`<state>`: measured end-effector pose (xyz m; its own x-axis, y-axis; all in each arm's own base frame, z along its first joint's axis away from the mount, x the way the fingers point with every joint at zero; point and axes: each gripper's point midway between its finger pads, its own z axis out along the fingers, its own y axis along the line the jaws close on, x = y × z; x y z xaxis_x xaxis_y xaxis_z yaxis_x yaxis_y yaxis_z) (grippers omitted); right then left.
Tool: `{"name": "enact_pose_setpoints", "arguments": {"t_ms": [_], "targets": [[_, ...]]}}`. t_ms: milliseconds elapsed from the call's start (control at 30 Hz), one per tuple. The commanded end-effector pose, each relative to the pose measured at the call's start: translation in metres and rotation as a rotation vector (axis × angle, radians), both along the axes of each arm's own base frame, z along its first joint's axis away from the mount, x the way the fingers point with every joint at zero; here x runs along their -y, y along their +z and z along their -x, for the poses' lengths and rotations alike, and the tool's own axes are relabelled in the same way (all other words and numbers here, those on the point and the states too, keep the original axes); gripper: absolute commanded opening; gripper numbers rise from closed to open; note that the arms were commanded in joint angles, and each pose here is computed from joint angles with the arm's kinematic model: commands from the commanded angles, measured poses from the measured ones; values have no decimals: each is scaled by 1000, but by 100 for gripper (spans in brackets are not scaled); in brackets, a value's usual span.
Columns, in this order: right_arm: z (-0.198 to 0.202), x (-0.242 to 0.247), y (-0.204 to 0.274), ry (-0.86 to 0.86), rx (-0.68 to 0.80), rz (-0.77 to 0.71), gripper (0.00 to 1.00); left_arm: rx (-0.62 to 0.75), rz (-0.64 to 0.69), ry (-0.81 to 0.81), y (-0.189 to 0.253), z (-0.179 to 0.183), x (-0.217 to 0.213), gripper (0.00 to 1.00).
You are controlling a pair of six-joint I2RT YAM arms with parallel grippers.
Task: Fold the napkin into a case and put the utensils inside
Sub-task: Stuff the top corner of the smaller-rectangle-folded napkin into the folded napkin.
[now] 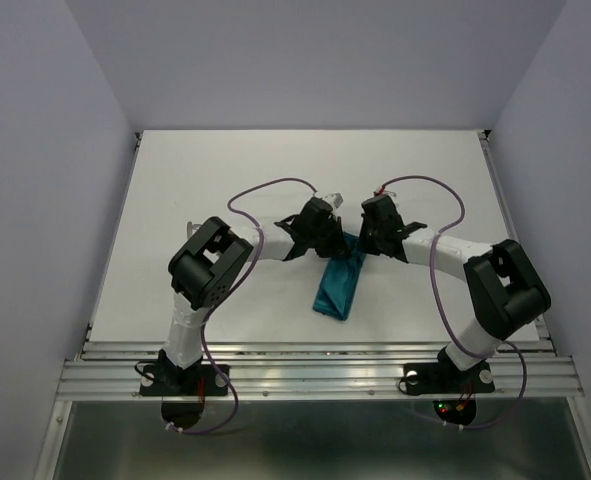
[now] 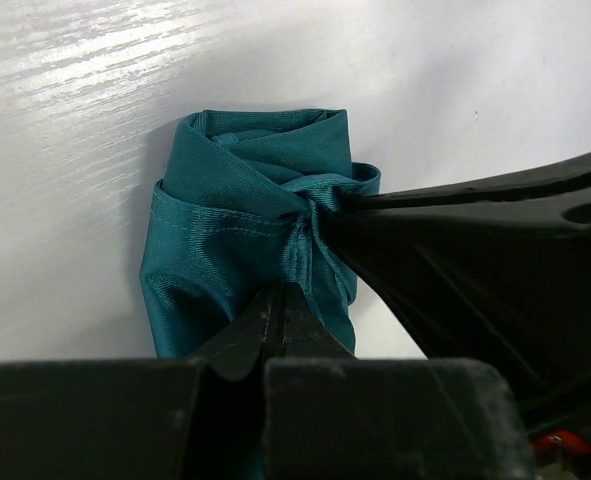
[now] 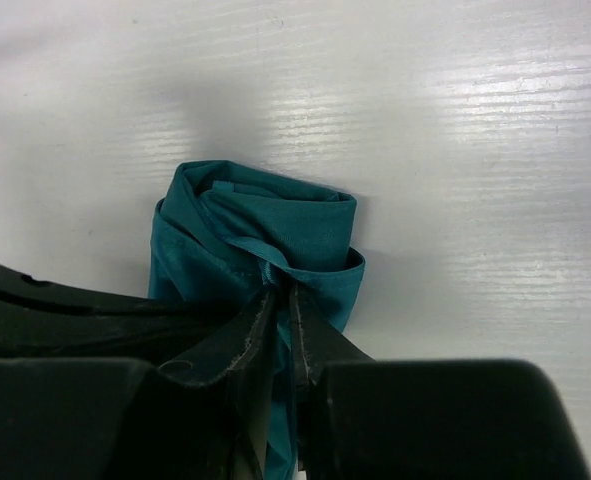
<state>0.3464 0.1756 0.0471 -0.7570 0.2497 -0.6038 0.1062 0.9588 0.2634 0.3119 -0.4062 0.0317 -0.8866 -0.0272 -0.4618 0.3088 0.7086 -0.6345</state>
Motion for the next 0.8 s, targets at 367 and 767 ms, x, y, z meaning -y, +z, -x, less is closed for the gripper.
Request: {"name": "enact_pose_setpoints", "arguments": {"t_ms": [367, 767], "targets": [[-12, -17, -1, 25, 2, -69, 3, 2, 10, -42, -6, -8, 23, 0], [-12, -6, 34, 4, 76, -51, 35, 47, -6, -29, 14, -6, 14, 0]]}}
